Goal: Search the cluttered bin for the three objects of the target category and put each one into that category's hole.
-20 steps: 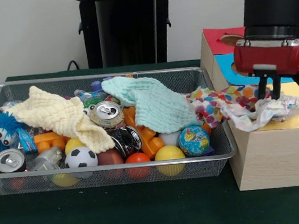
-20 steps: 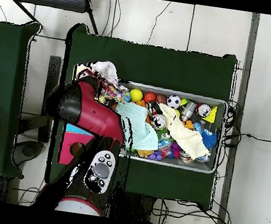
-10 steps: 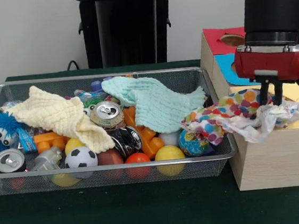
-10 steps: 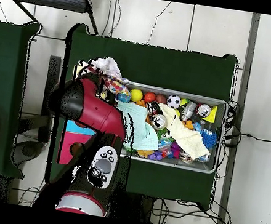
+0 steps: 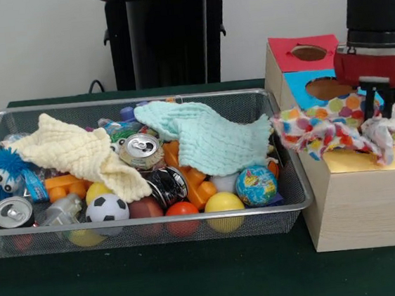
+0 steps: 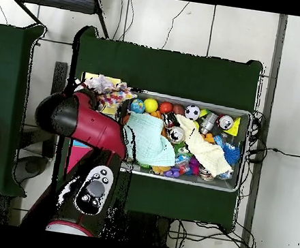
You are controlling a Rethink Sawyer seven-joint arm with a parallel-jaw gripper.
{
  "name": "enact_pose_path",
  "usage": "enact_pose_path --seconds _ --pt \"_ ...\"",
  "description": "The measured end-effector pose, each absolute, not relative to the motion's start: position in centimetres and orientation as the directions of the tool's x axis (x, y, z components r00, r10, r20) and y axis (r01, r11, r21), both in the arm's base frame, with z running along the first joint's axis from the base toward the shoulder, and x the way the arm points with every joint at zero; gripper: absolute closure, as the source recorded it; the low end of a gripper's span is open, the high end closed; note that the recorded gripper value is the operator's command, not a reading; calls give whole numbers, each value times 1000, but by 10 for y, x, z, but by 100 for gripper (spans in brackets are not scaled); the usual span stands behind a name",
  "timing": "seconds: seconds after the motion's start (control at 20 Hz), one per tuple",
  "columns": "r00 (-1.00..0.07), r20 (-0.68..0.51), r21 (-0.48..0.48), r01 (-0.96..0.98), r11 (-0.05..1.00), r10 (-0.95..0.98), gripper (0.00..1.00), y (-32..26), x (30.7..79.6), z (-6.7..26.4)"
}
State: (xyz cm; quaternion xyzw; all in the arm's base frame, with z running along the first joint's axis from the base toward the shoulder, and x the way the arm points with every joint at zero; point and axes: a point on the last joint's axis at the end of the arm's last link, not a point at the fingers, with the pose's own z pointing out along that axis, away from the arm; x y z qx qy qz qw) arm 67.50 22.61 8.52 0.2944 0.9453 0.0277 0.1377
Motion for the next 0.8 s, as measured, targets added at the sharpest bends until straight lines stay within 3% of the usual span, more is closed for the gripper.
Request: enact_pose_path --seconds 0.8 --pt "-789 -192 151 564 811 584 100 223 678 93"
